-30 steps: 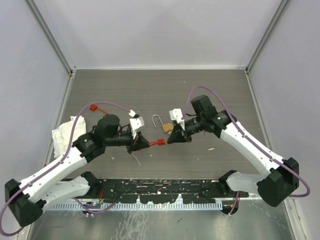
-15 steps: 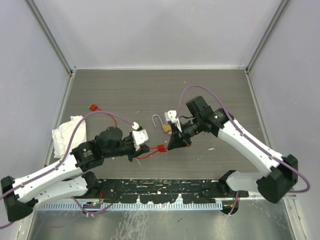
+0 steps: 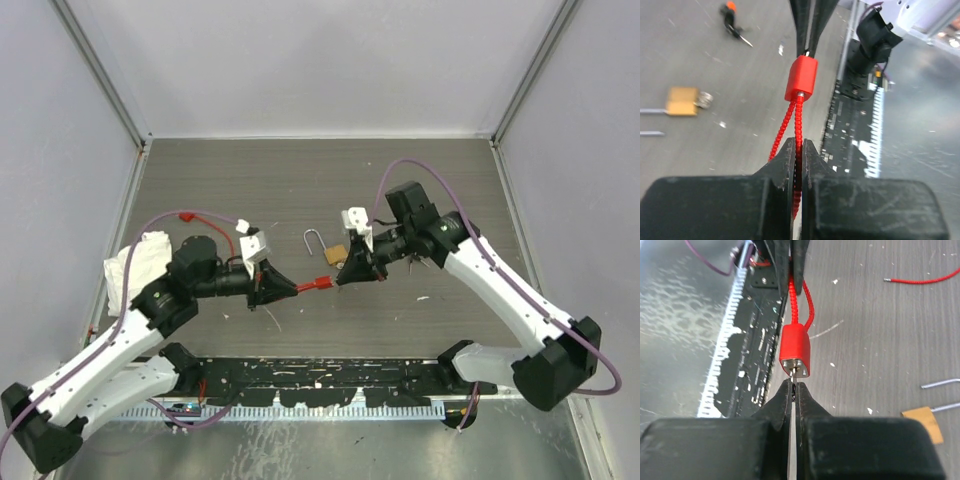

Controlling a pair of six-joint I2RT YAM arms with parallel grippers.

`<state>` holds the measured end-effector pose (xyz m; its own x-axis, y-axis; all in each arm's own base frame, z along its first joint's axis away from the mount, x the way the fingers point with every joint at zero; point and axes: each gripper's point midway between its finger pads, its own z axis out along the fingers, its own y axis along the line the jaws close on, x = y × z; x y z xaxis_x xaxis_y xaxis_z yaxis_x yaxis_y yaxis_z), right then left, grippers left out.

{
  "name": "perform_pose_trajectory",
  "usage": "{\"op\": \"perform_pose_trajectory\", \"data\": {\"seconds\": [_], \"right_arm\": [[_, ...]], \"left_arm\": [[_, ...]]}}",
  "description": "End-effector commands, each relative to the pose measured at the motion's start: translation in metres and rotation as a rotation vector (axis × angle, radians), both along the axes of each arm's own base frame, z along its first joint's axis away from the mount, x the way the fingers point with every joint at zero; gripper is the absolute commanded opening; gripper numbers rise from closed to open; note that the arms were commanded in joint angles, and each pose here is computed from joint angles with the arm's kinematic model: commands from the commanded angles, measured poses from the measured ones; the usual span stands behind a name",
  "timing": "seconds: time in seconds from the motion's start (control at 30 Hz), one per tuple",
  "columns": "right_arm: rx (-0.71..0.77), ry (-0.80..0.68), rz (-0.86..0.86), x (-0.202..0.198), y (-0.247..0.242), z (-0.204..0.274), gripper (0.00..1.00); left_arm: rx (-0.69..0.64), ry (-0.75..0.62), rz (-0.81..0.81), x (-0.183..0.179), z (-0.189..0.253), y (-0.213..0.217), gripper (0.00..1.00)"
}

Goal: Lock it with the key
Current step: Lock the lock.

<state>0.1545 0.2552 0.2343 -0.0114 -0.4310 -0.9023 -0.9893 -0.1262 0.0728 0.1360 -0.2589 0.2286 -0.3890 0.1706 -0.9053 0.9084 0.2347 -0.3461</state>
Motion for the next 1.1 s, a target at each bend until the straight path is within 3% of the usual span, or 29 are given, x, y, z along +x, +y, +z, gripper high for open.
{"op": "perform_pose_trajectory", "data": {"seconds": [0.0, 0.27, 0.5, 0.8, 0.93, 1.07], "right_arm": [[-0.035, 0.163, -0.085, 0.005, -0.028, 0.001, 0.01], [0.039, 0.048, -0.040, -0.008, -0.013, 0.012, 0.01], [0.000, 0.072, -0.058, -0.004, -0.011, -0.014, 0.01], [-0.054, 0.043, -0.052, -0.001, -0.017, -0.049, 0.01], [-0.061, 0.039, -0.029, -0.003, -0.018, -0.059, 0.01], [-0.054, 0.019, -0.015, -0.003, -0.018, -0.062, 0.01]], "left_arm": [[0.097, -0.240, 0.090, -0.001, 0.000, 0.031, 0.00], [-0.038, -0.183, 0.043, -0.014, -0.003, -0.003, 0.00], [-0.079, -0.134, 0.064, -0.007, -0.015, -0.023, 0.05], [-0.089, -0.096, 0.054, -0.007, -0.047, -0.029, 0.27], [-0.084, -0.098, 0.037, -0.007, -0.057, -0.032, 0.48], [-0.078, -0.135, 0.065, 0.003, -0.060, -0.035, 0.59]]}}
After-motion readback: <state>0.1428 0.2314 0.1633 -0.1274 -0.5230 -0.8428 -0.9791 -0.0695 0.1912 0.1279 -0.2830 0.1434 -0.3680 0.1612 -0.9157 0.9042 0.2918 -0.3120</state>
